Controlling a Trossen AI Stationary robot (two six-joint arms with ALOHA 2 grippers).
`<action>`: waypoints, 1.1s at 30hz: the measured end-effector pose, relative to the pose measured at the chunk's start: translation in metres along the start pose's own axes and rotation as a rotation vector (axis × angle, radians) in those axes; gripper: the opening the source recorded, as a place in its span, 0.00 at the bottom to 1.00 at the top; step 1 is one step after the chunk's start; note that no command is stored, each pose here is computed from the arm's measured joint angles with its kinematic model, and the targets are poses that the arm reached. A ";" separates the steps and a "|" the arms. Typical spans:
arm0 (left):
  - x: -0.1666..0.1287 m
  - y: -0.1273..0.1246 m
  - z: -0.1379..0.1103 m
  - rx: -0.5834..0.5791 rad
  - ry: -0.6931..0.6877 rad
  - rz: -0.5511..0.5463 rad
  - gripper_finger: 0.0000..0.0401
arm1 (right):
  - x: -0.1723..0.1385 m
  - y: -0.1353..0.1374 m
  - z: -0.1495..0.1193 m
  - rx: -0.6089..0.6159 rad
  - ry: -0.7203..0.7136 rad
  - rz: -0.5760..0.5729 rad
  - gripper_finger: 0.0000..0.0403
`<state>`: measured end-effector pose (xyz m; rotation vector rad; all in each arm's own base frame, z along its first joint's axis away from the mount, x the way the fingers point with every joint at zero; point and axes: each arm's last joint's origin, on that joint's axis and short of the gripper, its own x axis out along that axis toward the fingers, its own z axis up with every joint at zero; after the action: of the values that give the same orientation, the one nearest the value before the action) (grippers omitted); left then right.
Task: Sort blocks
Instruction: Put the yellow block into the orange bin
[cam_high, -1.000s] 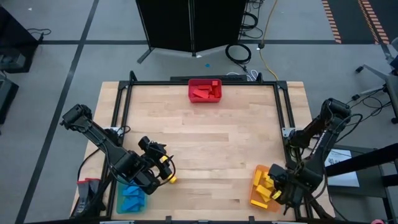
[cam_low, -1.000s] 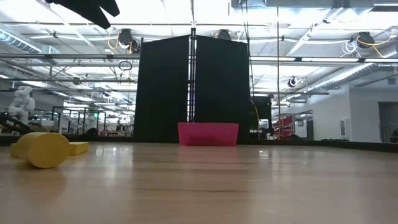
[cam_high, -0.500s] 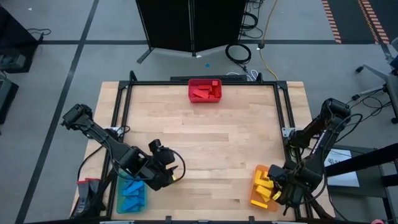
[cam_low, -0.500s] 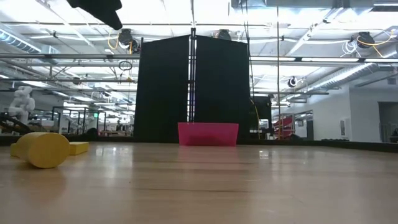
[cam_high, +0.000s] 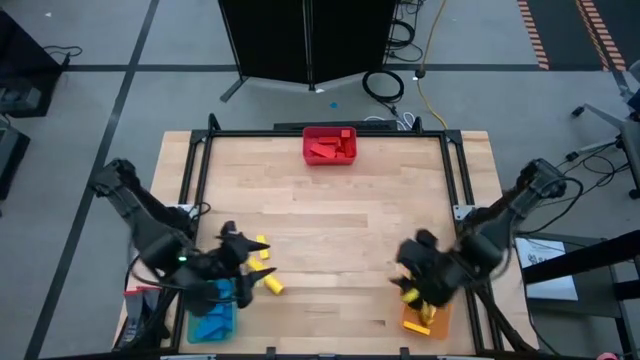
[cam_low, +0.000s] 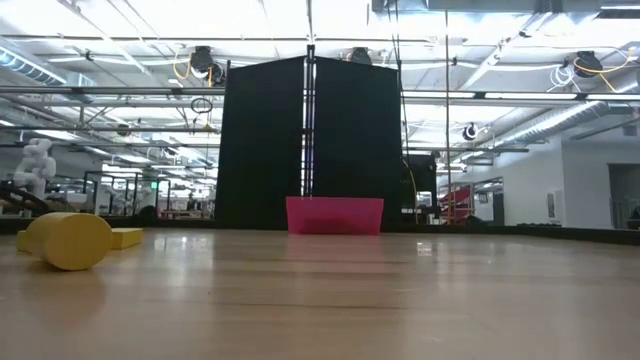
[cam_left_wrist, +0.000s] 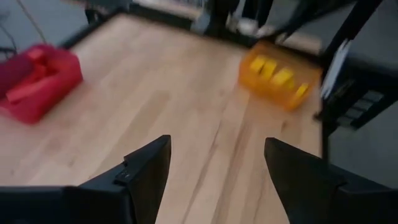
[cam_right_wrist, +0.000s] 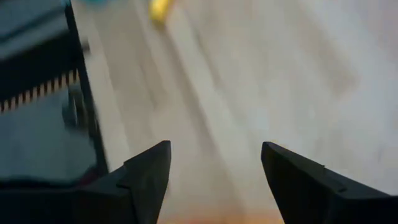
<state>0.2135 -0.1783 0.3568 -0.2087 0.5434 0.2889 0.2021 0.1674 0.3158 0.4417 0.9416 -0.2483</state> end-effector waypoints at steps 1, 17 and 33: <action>-0.008 0.001 0.001 -0.016 -0.029 -0.007 0.66 | 0.001 -0.001 0.013 -0.011 -0.044 0.003 0.61; -0.072 0.019 0.004 -0.067 -0.143 -0.141 0.66 | 0.145 0.056 0.189 -0.328 -0.216 0.167 0.46; -0.105 0.084 0.005 -0.146 -0.170 -0.058 0.66 | 0.241 0.078 0.181 -0.247 -0.003 0.136 0.54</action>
<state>0.1024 -0.1211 0.4072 -0.3380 0.3475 0.2873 0.5005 0.1477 0.2293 0.2761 0.9212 -0.0080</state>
